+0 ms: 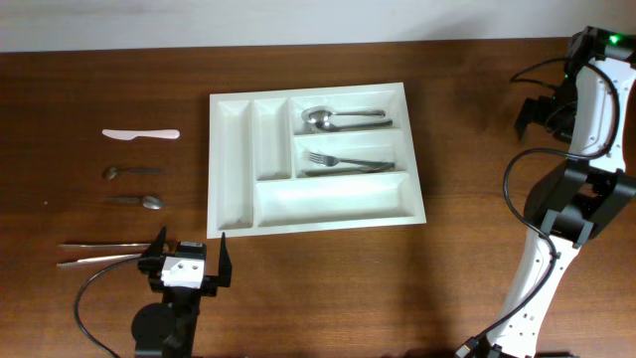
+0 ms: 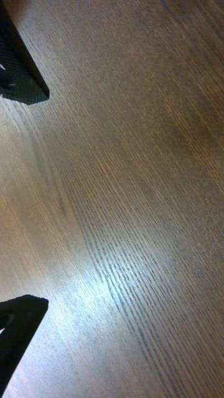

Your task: Pack container

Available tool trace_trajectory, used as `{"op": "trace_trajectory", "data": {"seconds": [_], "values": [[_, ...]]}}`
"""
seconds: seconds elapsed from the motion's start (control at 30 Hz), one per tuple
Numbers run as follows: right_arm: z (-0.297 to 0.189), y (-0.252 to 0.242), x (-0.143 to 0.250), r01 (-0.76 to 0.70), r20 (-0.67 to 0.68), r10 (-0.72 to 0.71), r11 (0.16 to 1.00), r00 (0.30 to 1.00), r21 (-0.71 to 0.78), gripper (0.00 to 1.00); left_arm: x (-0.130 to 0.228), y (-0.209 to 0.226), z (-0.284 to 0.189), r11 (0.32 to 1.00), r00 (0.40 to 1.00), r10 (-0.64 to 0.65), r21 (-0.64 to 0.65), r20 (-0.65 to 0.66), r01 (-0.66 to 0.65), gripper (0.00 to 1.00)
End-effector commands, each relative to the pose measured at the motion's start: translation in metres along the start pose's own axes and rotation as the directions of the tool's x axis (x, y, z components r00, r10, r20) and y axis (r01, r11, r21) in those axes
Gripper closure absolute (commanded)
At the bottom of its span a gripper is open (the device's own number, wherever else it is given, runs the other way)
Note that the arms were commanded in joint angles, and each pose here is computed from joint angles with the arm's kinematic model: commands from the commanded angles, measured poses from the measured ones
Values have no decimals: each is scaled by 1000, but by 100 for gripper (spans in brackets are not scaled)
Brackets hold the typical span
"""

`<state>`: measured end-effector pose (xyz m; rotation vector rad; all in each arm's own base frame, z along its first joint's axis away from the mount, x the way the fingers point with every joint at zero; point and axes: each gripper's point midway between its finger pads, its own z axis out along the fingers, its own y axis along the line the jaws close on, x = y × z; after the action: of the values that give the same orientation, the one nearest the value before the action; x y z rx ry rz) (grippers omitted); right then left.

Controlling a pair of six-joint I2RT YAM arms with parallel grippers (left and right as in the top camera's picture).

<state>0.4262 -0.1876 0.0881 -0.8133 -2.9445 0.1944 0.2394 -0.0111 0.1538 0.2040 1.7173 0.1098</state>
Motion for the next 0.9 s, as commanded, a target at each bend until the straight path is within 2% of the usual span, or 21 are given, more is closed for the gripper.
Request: {"op": "trace_trajectory", "data": {"seconds": [0.0,0.07,0.2,0.23,0.27,0.47,0.87], "values": [[-12,-2,-3,11,36,-11,1000,999,-5,1,3,1,0,1000,1000,12,-8,-1,-12,1],[-12,-1,-3,38,36,-38,999,999,-11,1,3,1,0,1000,1000,12,-8,-1,-12,1],[-15,28,-2,250,65,-242,953,968,-169,8,3,1,0,1000,1000,12,-8,-1,-12,1],[-16,34,-2,288,79,-278,936,957,-202,8,3,1,0,1000,1000,12,-8,-1,-12,1],[-17,38,-2,319,94,-306,922,947,-221,1,3,1,0,1000,1000,12,-7,-2,-12,1],[-15,30,-11,325,115,-309,933,944,-158,1,3,1,0,1000,1000,12,-7,-2,-12,1],[-15,29,-12,324,118,-308,933,944,-155,1,2,1,0,1000,1000,12,-8,1,-12,1]]}}
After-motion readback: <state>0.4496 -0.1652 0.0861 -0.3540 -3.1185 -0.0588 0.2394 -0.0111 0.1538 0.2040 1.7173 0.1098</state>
